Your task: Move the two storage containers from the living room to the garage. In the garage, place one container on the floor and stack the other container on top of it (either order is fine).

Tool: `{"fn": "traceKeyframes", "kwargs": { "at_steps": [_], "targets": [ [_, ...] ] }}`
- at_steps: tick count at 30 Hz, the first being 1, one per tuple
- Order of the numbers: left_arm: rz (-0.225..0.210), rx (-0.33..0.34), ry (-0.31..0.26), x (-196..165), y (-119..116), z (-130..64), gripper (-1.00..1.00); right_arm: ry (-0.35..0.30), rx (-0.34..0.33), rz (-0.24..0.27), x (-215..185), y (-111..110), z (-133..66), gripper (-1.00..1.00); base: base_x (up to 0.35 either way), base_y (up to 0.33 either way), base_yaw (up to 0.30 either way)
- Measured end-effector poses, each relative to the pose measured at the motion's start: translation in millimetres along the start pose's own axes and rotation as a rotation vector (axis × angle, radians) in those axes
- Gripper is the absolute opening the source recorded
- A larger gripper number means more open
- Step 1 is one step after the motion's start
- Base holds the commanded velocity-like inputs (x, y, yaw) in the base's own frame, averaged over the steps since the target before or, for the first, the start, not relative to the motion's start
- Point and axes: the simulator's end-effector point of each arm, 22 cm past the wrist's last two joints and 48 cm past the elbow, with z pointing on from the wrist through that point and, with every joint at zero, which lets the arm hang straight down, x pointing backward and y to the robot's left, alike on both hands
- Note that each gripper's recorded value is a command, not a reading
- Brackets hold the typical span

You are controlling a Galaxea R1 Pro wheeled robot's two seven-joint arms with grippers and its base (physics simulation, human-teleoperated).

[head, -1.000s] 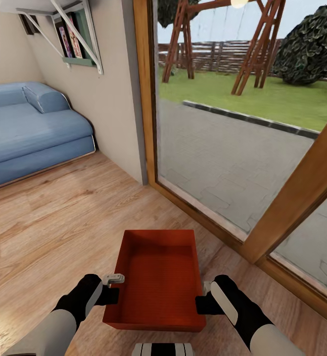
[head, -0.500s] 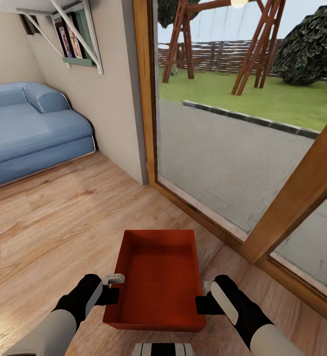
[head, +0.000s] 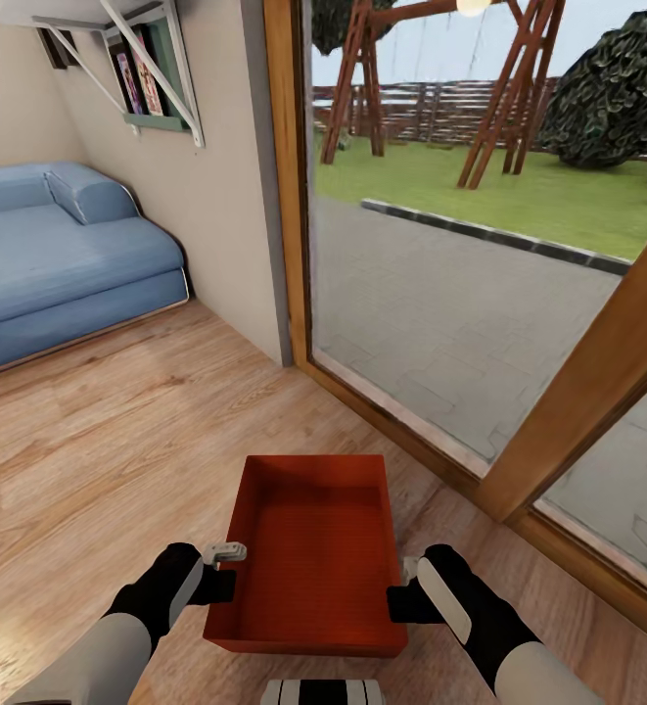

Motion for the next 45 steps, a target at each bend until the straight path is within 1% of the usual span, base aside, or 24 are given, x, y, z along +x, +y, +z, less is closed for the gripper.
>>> {"fn": "traceKeyframes", "kwargs": {
  "at_steps": [42, 45],
  "targets": [
    [0.002, -0.001, 0.0, 0.1, 0.7, -0.1, -1.0, 0.0, 0.0, 0.0, 0.2, 0.7, 0.2, -1.0, 0.0, 0.0, 0.0],
    [0.003, -0.001, -0.007, -2.2, 0.4, -4.4, -1.0, -0.007, 0.0, -0.001, -1.3, 1.3, -3.8, -1.0, 0.0, 0.0, 0.0]
  ]
}}
